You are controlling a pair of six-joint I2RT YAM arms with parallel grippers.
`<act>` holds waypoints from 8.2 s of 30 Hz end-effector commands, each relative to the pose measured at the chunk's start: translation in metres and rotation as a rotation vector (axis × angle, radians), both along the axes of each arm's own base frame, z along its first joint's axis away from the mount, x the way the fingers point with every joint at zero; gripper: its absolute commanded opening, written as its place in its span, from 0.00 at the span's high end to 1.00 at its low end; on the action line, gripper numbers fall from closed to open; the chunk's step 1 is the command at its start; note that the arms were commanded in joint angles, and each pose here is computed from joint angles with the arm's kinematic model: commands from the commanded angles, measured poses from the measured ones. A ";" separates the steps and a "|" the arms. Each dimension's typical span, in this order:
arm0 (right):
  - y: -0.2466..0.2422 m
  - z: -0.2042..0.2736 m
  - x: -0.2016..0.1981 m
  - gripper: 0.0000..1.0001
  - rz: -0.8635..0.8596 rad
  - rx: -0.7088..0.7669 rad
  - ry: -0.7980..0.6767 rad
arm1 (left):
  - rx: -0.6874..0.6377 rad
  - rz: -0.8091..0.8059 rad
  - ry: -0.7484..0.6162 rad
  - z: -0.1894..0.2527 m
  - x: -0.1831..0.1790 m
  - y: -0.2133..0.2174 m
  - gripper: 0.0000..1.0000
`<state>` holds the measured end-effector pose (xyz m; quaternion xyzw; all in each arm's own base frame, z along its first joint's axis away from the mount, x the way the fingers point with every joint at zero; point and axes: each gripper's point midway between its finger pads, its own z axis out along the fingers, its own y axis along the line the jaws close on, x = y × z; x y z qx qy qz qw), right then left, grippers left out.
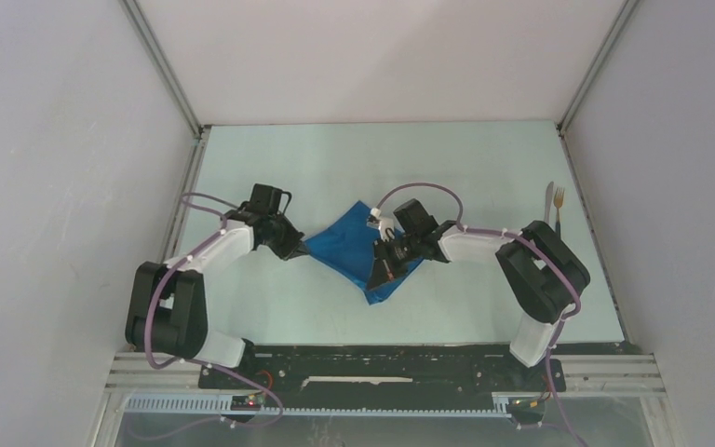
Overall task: Fold the napkin into a case and place the utensils inside
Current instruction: Fold the 2/3-rectangle-folded napkin.
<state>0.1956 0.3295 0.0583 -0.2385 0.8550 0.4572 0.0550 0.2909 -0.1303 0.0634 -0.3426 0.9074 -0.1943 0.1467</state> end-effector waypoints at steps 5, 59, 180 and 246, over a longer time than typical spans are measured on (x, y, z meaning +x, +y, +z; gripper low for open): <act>0.025 0.002 -0.035 1.00 0.070 0.023 0.053 | 0.151 0.137 0.007 0.002 -0.022 0.058 1.00; -0.025 -0.032 0.001 1.00 -0.067 -0.037 0.101 | 0.354 0.089 0.099 -0.010 0.067 -0.027 1.00; -0.037 -0.026 0.054 0.93 -0.132 -0.383 -0.331 | -0.099 -0.150 -0.209 -0.022 0.067 -0.027 1.00; 0.011 -0.023 -0.016 0.04 0.048 0.143 0.173 | -0.072 -0.126 -0.093 -0.057 0.054 -0.012 1.00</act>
